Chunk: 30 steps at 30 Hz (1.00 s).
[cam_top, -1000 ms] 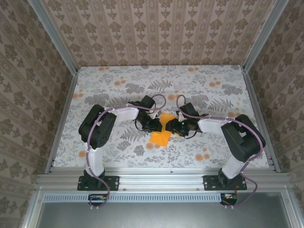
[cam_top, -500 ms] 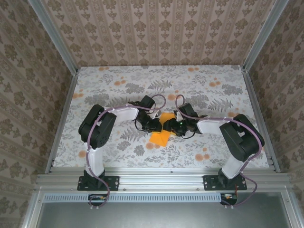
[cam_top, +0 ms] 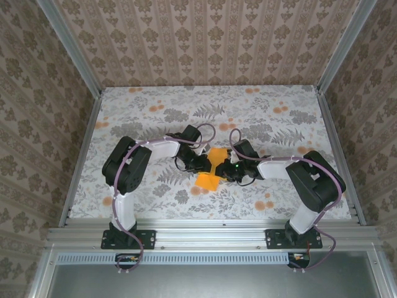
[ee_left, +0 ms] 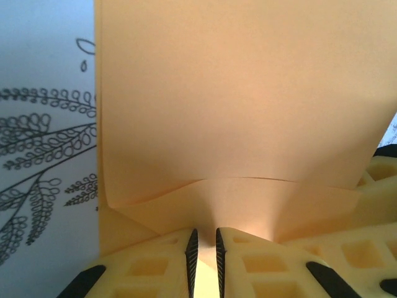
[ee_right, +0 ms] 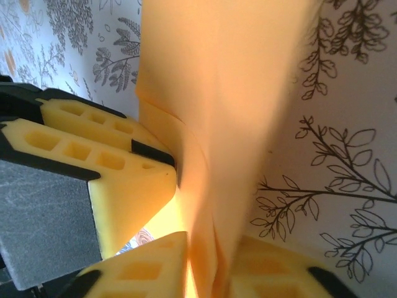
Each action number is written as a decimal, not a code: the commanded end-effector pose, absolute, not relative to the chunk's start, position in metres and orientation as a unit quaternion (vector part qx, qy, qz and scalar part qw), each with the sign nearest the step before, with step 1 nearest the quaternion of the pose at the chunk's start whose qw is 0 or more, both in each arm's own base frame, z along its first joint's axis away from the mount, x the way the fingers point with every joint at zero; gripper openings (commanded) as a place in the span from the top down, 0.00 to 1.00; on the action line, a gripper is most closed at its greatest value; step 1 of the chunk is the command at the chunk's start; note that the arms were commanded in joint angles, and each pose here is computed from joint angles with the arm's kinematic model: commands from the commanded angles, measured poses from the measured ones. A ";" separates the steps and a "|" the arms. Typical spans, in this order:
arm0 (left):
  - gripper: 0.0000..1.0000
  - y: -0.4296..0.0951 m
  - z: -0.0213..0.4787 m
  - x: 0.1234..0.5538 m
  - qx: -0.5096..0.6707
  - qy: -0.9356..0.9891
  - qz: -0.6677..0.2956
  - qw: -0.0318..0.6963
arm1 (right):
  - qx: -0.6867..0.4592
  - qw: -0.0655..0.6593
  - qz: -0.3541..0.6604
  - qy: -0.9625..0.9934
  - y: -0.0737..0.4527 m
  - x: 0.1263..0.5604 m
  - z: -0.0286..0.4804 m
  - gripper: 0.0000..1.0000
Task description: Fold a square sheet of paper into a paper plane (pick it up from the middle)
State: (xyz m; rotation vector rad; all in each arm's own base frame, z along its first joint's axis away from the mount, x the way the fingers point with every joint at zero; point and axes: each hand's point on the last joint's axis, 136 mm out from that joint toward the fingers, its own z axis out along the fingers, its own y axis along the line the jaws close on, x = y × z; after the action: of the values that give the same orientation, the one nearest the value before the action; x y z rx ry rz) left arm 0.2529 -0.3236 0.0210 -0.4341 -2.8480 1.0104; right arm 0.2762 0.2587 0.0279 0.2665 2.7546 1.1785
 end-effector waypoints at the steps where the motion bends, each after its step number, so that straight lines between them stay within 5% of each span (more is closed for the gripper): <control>1: 0.79 -0.314 0.021 0.254 -0.130 -0.938 0.318 0.040 | 0.076 0.077 0.414 0.904 0.266 0.278 0.043 0.85; 10: 0.61 -0.308 0.078 0.272 -0.119 -0.930 0.348 -0.018 | 0.062 0.090 0.403 0.909 0.260 0.283 0.058 0.98; 17: 0.51 -0.293 0.112 0.279 -0.116 -0.927 0.353 -0.053 | 0.035 0.100 0.346 0.932 0.239 0.282 0.071 1.00; 30: 0.25 -0.270 0.154 0.277 -0.106 -0.913 0.381 -0.100 | -0.053 0.122 -0.010 0.991 0.115 0.259 0.138 1.00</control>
State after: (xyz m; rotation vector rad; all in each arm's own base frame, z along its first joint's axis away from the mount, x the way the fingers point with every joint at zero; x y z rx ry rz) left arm 0.2837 -0.2772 0.1510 -0.3543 -3.0758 1.2717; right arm 0.2883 0.1770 0.1349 -0.0665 2.7830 0.4314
